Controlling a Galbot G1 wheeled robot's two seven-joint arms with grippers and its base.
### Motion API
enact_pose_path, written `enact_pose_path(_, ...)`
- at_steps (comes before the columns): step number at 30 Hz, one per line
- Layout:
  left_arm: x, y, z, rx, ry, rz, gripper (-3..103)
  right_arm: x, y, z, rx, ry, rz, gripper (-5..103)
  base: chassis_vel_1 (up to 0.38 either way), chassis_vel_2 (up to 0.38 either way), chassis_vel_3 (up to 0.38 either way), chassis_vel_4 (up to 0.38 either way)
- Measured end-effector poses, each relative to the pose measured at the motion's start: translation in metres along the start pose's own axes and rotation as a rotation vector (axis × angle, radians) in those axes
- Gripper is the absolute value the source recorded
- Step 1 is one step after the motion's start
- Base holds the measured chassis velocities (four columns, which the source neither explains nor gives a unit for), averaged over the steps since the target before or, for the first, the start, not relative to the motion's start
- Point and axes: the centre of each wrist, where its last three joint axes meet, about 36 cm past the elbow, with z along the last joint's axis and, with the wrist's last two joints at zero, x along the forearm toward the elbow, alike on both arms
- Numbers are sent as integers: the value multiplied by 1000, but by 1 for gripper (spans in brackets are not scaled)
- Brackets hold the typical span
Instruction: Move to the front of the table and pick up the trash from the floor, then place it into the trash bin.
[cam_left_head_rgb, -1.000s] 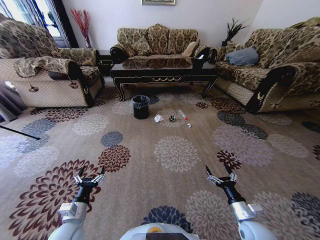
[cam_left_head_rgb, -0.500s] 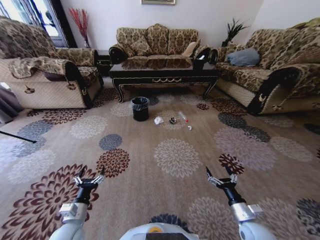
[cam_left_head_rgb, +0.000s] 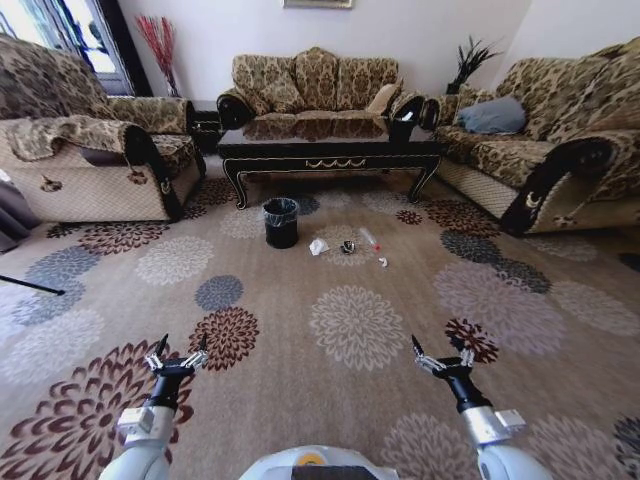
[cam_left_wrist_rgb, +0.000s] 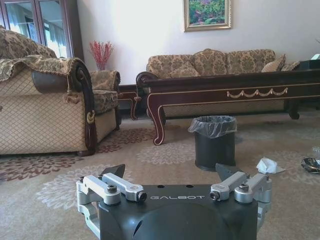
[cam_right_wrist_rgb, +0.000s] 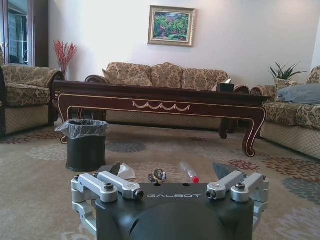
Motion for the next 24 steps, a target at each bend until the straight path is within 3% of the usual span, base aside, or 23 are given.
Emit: enact_pose_path(24,2,-1,3,13,5,-14,100,4,-4,7,5,10,10,100,-97,94,97,-101)
